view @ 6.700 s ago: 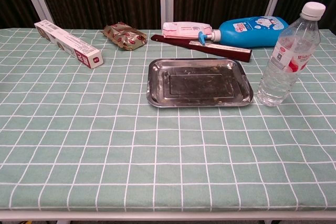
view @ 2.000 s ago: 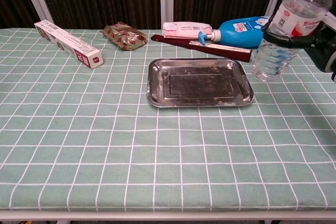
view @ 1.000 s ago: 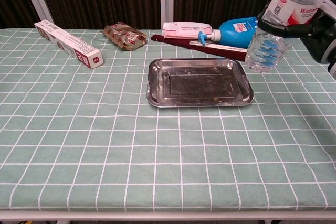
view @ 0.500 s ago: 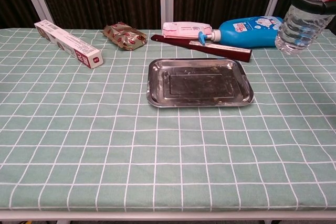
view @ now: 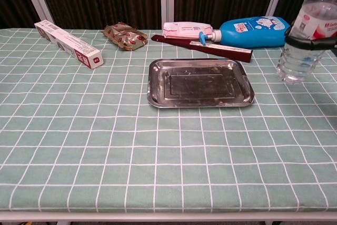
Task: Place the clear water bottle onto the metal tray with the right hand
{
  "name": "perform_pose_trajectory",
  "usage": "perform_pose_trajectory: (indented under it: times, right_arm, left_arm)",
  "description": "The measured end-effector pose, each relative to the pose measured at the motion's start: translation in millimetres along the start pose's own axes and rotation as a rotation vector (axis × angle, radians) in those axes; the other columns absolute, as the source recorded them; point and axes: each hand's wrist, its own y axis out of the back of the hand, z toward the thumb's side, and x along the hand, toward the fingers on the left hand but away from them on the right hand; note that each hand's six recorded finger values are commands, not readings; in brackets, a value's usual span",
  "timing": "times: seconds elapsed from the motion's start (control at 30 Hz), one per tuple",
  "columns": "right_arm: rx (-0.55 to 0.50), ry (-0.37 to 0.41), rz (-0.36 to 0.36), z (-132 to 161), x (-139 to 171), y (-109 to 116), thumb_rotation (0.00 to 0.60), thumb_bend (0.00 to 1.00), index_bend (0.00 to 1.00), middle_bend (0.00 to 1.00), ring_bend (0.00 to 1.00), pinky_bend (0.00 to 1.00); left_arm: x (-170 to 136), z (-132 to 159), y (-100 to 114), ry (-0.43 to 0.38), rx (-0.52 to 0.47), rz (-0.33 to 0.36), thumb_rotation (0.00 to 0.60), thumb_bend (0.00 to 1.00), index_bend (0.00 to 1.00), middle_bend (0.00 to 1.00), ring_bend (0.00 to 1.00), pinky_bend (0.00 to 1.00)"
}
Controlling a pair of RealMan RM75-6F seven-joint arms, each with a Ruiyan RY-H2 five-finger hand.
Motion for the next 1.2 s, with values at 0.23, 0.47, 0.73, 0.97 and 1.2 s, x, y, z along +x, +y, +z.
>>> perform_pose_trajectory:
  times: [0.23,0.47,0.73,0.97,1.2]
  right_arm:
    - [-0.051,0.098,0.042,28,-3,-21,0.600,0.13,0.55,0.47,0.30,0.42]
    - [-0.132,0.252,0.088,101,8,-34,0.600,0.13,0.55,0.47,0.30,0.42]
    - [-0.080,0.123,0.053,58,0,-23,0.600,0.13,0.55,0.48,0.30,0.42]
    - [-0.049,-0.027,0.047,-5,-3,-27,0.600,0.13,0.55,0.48,0.30,0.42]
    - [-0.087,0.069,0.077,28,-7,-37,0.600,0.13,0.55,0.48,0.30,0.42]
  left_arm:
    - [2,4,4,-0.010,-0.004,0.012,0.600,0.17,0.19,0.16,0.09,0.19]
    - [1,7,0,-0.013,-0.003,0.002,0.600,0.17,0.19,0.16,0.09,0.19]
    - [-1,2,0,0.001,-0.001,-0.003,0.600,0.17,0.19,0.16,0.09,0.19]
    - [-1,1,1,0.003,0.000,0.000,0.600,0.17,0.19,0.16,0.09,0.19]
    - [0,6,3,-0.011,-0.001,0.009,0.600,0.17,0.19,0.16,0.09,0.19]
